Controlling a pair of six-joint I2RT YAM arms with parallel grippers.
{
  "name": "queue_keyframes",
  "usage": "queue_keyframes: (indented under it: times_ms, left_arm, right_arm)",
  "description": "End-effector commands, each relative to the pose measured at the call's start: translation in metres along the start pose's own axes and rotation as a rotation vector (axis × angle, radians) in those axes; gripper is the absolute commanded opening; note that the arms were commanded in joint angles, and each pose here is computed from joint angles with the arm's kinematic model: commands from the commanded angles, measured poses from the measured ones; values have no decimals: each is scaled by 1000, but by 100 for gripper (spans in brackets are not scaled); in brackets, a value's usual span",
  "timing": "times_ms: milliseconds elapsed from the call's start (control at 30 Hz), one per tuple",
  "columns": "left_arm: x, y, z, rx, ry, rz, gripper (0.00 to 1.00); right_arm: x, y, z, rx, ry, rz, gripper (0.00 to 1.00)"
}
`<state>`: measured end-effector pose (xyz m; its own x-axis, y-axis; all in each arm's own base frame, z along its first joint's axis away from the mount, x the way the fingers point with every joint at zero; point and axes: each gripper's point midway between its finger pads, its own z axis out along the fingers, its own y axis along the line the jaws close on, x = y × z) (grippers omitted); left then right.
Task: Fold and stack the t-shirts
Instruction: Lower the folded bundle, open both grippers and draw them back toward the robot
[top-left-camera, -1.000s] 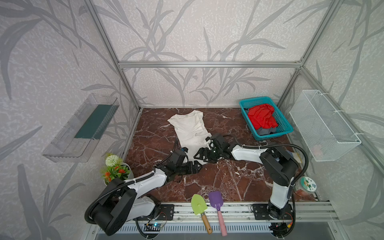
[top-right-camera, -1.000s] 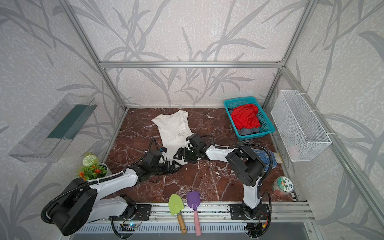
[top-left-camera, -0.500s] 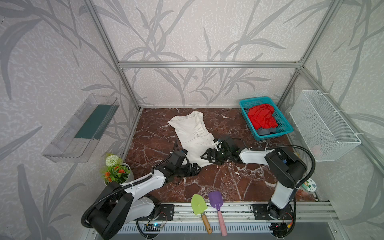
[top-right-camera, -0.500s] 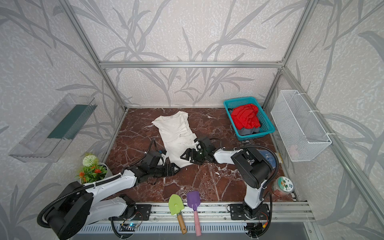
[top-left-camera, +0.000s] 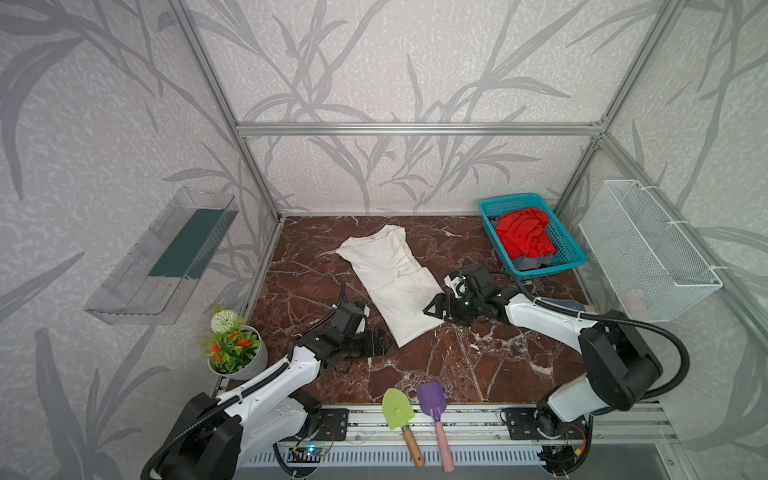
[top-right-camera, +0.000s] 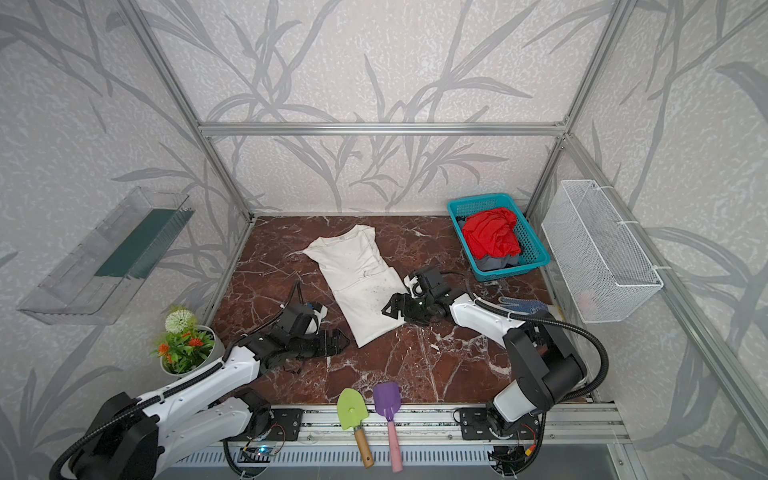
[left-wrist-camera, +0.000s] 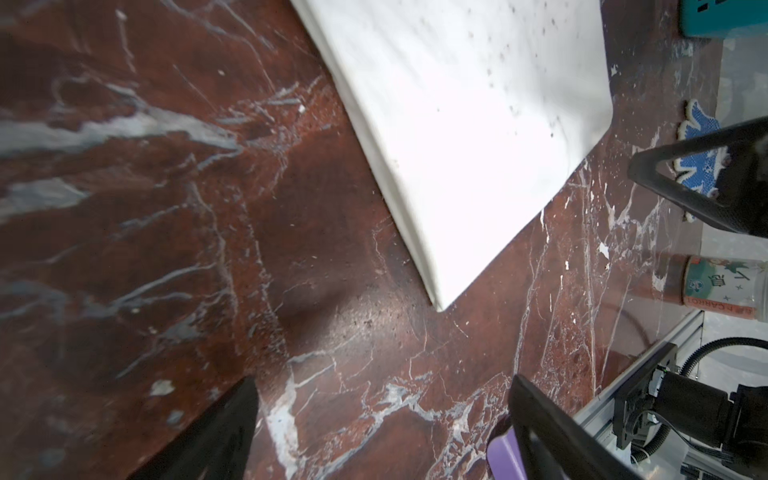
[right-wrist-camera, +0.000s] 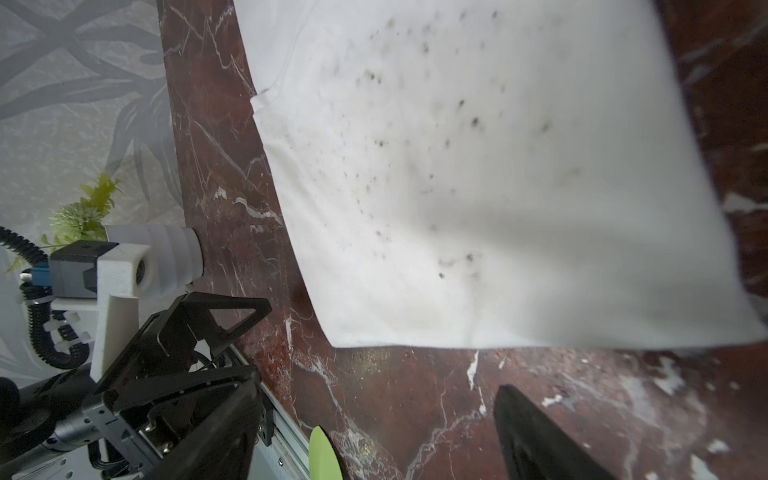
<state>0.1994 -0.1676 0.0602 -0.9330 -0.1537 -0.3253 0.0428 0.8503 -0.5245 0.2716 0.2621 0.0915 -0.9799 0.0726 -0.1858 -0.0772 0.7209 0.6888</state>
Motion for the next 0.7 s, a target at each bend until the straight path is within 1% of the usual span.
queue_keyframes:
  times_ms: [0,33,133,200,333,500,600,667]
  left_arm:
    - [-14,5,-22,-80,-59,5,94]
    - [-16,7,-27,-96,-75,-9,94]
    - [-22,20,-38,-165,-145,-81,93]
    - [-21,31,-44,-216,-158,-130,92]
    - [-18,34,-44,-230,-132,-195,88]
    - [-17,29,-35,-231,-82,-242,79]
    - [-14,30,-28,-234,-52,-264,71]
    - [-11,29,-20,-227,-21,-276,67]
  right_arm:
    - [4,-28,-16,95,19,30,88]
    - [4,-33,-17,99,24,14,88]
    - [3,-43,-18,112,48,24,88]
    - [4,-47,-19,131,61,18,88]
    - [4,-53,-22,163,48,4,88]
    - [9,-67,-21,212,66,-13,88]
    - [12,-67,-18,201,83,-10,85]
    - [15,-69,-16,200,90,-10,83]
